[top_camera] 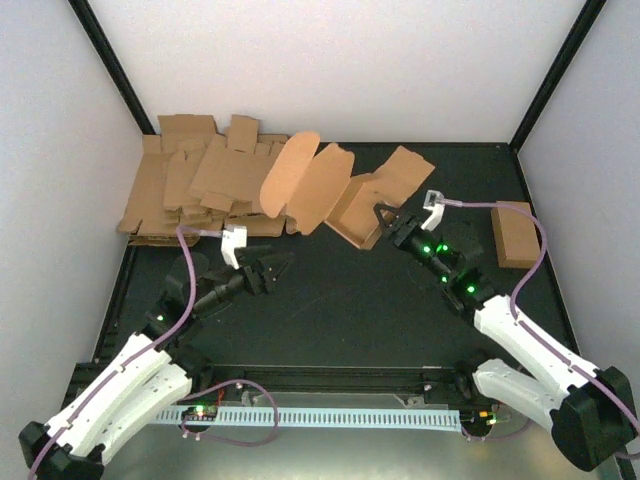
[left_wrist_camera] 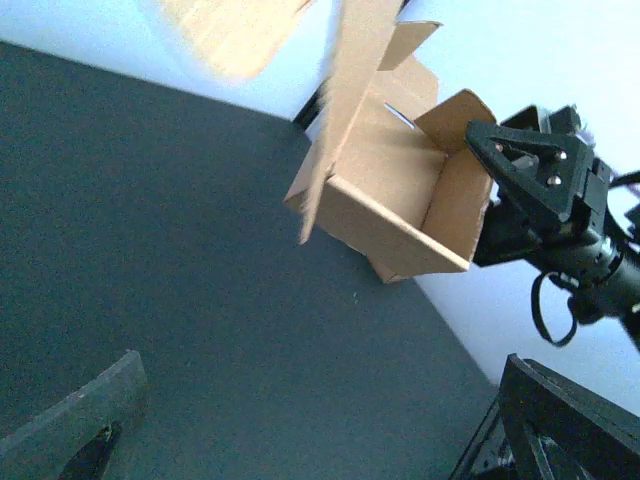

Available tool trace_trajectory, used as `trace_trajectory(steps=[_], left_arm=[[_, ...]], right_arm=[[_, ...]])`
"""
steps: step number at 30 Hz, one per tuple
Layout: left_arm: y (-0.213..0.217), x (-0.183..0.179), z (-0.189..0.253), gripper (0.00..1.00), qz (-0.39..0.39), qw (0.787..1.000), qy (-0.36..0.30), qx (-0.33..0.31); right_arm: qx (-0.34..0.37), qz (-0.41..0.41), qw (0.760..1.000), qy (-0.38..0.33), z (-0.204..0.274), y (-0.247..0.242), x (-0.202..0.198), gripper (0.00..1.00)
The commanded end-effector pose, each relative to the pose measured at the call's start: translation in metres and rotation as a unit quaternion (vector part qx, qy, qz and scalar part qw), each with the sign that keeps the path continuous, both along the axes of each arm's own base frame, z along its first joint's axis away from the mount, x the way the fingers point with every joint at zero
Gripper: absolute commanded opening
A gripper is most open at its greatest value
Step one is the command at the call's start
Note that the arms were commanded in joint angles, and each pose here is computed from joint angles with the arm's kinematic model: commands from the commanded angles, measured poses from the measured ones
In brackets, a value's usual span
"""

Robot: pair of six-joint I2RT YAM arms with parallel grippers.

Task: Fold the paper box

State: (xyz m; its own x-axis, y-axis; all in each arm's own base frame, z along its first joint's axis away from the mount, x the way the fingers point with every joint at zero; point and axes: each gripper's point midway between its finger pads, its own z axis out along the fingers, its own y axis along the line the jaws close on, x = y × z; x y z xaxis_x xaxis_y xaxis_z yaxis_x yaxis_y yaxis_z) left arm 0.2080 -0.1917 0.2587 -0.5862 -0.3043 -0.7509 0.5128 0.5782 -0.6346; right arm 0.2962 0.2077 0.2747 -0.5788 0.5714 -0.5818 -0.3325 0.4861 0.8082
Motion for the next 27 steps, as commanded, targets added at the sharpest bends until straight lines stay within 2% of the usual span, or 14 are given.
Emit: trace_trajectory(steps=[1,7,14,22,27], left_arm=[[-0.012,0.015,0.040,0.99,0.002,0.994,-0.068,-0.082],[-0.039,0.036,0.075,0.97,0.009,0.986,-0.154,-0.068],[-0.051,0.039,0.111,0.89,0.020,0.963,-0.253,-0.093],[-0.074,0.038,0.117,0.88,-0.001,0.947,-0.319,-0.032],[-0.079,0.023,0.102,0.89,-0.011,0.919,-0.393,0.046]], right_arm=[[0.114,-0.057,0.990,-0.052,0.053,-0.020,0.005,0.51],[0.154,-0.057,0.985,-0.054,0.061,-0.022,0.005,0.51],[0.164,-0.056,0.984,-0.039,0.060,-0.020,0.007,0.51],[0.160,-0.055,0.985,-0.021,0.055,-0.020,0.005,0.52],[0.145,-0.059,0.988,0.000,0.049,-0.020,0.005,0.53]])
